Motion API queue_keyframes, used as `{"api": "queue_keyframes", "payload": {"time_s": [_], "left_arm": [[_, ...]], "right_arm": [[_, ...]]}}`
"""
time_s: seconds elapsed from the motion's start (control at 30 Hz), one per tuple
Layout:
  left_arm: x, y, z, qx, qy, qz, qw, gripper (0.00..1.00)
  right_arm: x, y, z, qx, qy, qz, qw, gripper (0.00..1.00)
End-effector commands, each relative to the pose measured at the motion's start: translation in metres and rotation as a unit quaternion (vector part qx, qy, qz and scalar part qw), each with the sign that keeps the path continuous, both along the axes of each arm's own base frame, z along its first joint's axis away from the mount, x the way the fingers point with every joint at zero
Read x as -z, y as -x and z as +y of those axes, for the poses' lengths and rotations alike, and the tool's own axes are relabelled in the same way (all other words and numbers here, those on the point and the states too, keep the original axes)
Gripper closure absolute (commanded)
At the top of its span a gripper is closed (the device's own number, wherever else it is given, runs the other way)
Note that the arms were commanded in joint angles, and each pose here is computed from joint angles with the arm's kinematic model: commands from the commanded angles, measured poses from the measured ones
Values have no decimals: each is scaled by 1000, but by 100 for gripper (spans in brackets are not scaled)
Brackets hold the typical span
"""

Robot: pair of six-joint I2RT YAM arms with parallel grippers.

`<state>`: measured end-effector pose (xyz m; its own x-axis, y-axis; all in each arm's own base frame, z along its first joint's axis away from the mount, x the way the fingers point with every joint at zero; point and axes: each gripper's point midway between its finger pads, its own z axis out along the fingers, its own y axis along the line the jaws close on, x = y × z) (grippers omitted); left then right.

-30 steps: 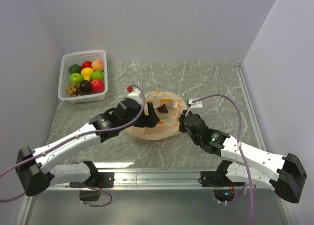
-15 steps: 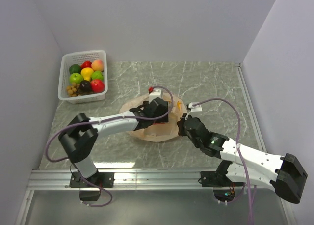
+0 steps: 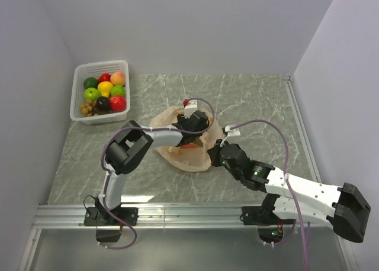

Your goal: Untie the knot of the plastic bag and take out the fruit

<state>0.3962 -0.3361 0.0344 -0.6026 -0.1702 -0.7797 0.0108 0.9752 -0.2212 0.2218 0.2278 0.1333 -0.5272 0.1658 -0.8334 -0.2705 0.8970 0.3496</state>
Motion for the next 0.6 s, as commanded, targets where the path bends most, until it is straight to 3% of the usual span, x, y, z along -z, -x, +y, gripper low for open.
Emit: {"api": "queue_keyframes", "payload": {"time_s": [0.0,0.13,0.17,0.23,0.27,0.37,0.57], "left_arm": [[-18,-22,-17,-12,22,-37,999,25],[-16,-17,-15,-10,26,-31,999,43],[-13,-13,-11,-9,26,-25,999,54],[-26,-5,-9,-5,36,-20,999,65],[-23,3,-6,2,36,-10,999,77],[-53,21,-1,14,62,-14,998,89],[-63,55,13,44,55,17,997,97]], "right_arm": [[-11,0,12,-6,-27,-9,1000,100],[-10,-1,9,3,-24,-11,1000,100],[-12,-3,5,12,-22,-16,1000,100],[-14,-4,1,20,-20,-22,999,100],[-15,-5,-2,26,-19,-27,999,100],[-17,-9,-14,46,-1,-38,998,100],[-22,-17,-35,91,9,-50,994,100]]}}
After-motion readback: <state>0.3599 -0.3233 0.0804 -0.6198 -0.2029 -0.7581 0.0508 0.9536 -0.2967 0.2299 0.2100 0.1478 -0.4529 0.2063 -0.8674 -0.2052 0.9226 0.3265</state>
